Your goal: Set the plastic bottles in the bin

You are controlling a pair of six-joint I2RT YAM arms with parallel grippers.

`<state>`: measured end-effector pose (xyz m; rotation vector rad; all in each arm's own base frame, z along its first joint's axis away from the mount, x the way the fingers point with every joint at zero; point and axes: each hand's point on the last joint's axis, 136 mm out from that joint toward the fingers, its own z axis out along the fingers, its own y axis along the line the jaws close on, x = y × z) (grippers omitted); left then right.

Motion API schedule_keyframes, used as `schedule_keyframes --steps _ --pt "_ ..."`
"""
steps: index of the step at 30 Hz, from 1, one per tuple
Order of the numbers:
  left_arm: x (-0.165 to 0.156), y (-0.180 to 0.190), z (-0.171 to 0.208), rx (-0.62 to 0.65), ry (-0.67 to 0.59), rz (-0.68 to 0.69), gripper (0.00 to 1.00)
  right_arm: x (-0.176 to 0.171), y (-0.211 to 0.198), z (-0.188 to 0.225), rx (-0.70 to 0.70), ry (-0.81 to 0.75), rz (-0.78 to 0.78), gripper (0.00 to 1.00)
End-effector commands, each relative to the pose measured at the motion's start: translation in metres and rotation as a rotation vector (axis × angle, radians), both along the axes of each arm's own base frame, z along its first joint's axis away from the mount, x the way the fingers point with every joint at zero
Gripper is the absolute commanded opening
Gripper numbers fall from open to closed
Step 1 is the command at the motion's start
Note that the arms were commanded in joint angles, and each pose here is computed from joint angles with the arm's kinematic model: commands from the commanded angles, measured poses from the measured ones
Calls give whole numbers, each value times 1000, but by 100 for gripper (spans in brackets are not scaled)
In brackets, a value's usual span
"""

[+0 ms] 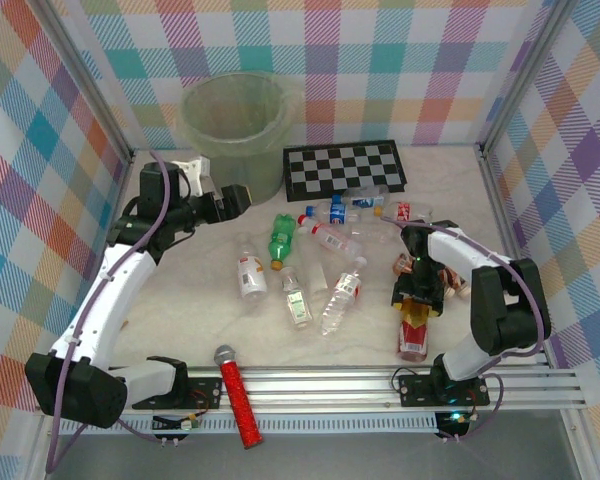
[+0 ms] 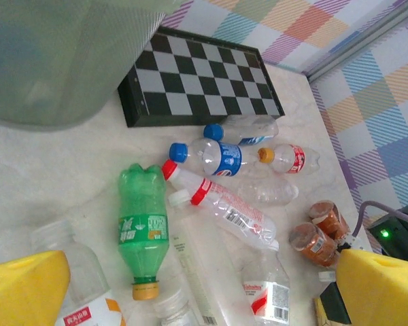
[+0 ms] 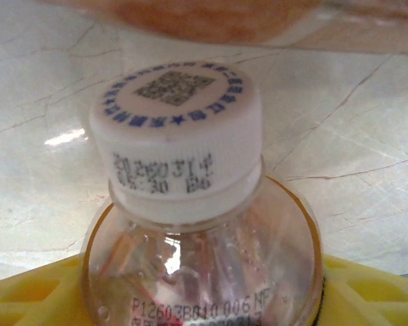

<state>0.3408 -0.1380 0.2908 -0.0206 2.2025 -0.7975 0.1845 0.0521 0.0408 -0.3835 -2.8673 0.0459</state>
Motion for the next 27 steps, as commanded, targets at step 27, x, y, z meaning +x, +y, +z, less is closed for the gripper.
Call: schedule_keyframes --steps 27 --pt "-75 -145 -17 36 -43 -522 100 116 172 237 994 -694 -1 60"
